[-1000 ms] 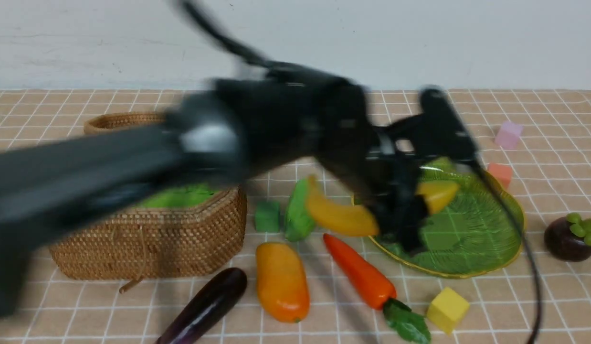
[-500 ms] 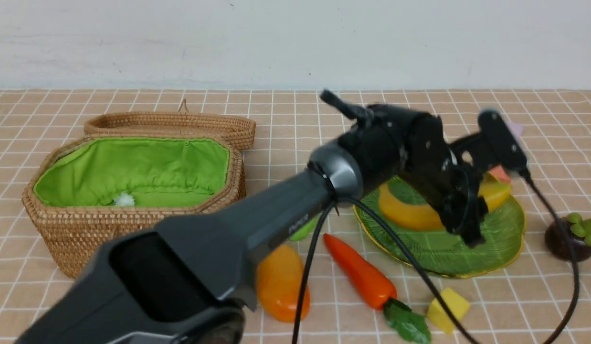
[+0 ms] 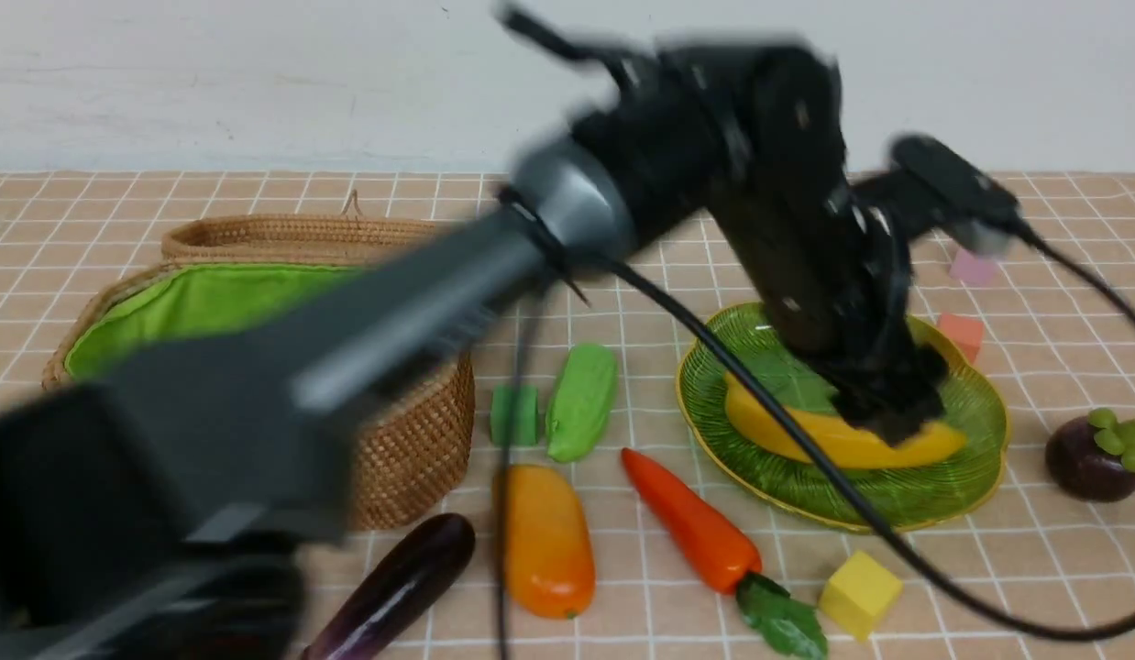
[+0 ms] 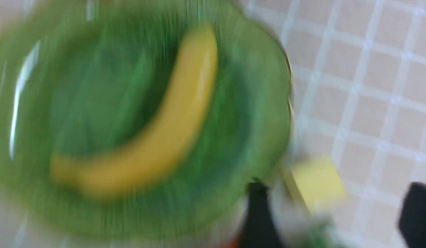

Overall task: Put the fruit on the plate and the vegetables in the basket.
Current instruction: Use the left arm to grab an eggplant and put it into the left basket

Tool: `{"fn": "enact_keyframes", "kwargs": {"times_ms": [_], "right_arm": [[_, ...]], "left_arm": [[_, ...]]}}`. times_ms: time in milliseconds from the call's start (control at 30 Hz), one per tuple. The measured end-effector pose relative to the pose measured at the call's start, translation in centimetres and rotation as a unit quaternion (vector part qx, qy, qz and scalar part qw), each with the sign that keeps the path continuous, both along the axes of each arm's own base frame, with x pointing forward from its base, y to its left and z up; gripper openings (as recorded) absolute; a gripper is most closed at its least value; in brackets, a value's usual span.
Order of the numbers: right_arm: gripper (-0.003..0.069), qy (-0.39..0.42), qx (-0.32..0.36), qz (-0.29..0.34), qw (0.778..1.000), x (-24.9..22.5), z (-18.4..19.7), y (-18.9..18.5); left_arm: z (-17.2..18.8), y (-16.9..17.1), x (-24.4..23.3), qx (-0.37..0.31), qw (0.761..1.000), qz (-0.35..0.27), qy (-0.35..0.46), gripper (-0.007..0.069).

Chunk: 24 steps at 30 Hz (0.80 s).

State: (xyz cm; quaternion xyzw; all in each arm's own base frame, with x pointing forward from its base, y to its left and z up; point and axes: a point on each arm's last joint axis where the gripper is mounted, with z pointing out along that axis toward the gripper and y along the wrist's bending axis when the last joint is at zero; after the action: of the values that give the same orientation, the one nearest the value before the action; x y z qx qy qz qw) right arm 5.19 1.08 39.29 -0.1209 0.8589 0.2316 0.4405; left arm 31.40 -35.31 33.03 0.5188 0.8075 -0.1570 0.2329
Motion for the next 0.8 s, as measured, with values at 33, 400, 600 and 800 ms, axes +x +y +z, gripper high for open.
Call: {"fn": "enact_keyframes", "kwargs": {"times_ms": [33,400,600,800], "right_arm": [[0.0162,0.0,-0.002,0.003,1.0,0.0,0.0,0.0],[0.0168,-0.017,0.007,0.113,0.993,-1.0,0.3,1.4],[0.0172,-0.03,0.008,0.21,0.977,-2.2,0.4,2.3],[0.0172,-0.036,0.027,0.256,0.966,-2.9,0.7,2.9]], "left_arm": [[1.4,1.2,-0.7,0.008,1.0,0.019,-0.009,0.034],[0.1,11.6,-8.4,0.13,0.982,0.127,0.044,0.001],[-6.6,16.3,-9.6,0.174,0.964,0.177,0.092,0.0256],[-10.5,19.8,-7.3,0.139,0.956,0.248,0.078,0.0485]]}}
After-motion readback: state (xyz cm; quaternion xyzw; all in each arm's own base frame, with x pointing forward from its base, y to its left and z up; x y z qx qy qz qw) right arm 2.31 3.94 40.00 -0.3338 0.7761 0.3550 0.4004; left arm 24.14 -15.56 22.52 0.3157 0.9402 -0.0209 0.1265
